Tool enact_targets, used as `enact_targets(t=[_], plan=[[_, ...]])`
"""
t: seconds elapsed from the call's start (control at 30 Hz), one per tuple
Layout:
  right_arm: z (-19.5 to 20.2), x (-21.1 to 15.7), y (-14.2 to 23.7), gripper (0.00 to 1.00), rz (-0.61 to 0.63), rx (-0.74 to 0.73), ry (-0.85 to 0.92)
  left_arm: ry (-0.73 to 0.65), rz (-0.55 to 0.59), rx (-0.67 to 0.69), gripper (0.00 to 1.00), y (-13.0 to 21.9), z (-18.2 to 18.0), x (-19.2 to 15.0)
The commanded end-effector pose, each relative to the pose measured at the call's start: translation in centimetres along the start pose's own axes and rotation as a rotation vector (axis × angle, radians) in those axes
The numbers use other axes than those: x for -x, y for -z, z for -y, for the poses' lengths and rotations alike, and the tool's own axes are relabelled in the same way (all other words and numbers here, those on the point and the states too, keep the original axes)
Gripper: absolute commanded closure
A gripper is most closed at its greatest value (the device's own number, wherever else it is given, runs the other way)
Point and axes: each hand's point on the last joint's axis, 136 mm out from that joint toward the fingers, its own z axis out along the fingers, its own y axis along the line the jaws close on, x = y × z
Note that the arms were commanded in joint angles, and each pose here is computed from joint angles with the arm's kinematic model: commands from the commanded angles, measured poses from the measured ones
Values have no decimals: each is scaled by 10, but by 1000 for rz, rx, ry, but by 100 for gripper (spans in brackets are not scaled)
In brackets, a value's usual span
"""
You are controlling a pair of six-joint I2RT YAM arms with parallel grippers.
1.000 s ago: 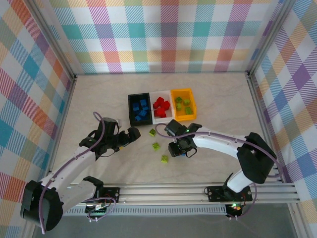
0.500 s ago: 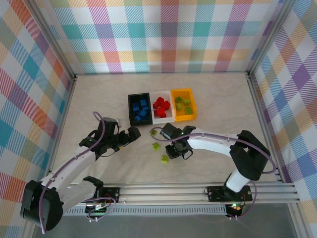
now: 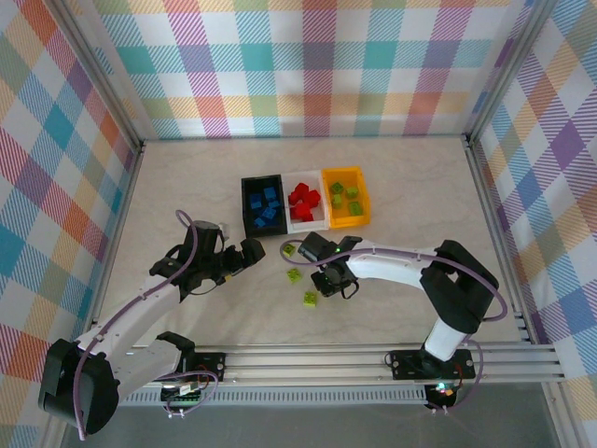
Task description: Sort the legos into containers by color
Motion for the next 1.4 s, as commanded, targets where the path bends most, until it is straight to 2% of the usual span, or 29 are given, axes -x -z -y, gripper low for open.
enact_targets(t=[0.0,0.13,0.3,0.47,0.7,0.77,0.87,0.93,1.03,1.17,1.37], plan=[[-8,33,38,76,134,42,17,-11,-9,-6,0,2,0,-1],[-26,89,79,77,269,145,32,-2,-7,0,0,2,-2,-1],[-42,172,95,77,368,237,6,2,-11,-13,0,5,-1,-5],[-44,241,83,77,385,283,-48,-10,-14,-20,0,12,-1,-9],[-38,290,49,75,368,274,-100,-15,-33,-13,0,11,-5,-14],[-36,296,44,69,367,283,-123,-17,-41,-17,1,9,-4,-15],[-43,303,51,47,387,325,-113,-31,-66,-27,1,5,-1,-16],[-46,306,67,39,427,357,-106,-43,-86,-31,2,3,2,-17],[-40,304,90,35,480,353,-107,-70,-108,-34,4,-2,9,-20],[-24,282,114,33,519,327,-134,-148,-137,-16,6,-13,24,-30],[8,213,117,31,497,272,-207,-263,-207,15,11,-41,46,-60]])
